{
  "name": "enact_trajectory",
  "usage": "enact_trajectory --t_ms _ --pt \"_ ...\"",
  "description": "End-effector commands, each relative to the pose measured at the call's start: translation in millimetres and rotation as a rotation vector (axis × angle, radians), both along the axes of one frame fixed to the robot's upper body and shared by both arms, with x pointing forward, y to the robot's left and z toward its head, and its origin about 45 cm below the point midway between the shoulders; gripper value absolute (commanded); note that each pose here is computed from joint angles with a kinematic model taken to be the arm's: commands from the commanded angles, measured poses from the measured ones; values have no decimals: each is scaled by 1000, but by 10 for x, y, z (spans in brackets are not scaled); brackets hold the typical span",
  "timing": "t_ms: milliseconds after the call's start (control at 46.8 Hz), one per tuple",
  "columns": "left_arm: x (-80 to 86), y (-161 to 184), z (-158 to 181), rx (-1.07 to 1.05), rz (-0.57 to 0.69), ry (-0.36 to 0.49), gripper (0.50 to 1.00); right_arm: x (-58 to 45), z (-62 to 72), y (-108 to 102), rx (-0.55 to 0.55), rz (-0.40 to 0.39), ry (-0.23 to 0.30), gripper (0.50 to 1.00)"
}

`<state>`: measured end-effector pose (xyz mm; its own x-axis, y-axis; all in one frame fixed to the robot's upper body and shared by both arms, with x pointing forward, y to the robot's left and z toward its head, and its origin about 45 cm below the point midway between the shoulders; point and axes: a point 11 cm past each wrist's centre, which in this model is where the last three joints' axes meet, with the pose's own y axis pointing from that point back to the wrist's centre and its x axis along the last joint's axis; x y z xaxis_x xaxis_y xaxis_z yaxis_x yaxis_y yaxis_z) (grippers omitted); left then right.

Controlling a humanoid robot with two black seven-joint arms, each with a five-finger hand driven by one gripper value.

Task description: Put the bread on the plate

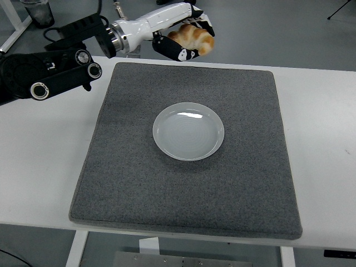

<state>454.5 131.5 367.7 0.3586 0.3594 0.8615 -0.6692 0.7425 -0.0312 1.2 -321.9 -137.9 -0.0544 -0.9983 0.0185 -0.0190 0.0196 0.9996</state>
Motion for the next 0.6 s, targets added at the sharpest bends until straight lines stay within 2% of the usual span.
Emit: enact_trajectory --t_ms 0,171,577 --pt "-55 -102 -110 10 -23 -10 500 1 0 0 0 0 -1 952" --pt "-192 -160 -430 44 -59 -65 500 0 0 2 1 2 -1 952" --pt "-469 -45 -1165 13 -66 -5 500 -9 0 1 1 1 1 952"
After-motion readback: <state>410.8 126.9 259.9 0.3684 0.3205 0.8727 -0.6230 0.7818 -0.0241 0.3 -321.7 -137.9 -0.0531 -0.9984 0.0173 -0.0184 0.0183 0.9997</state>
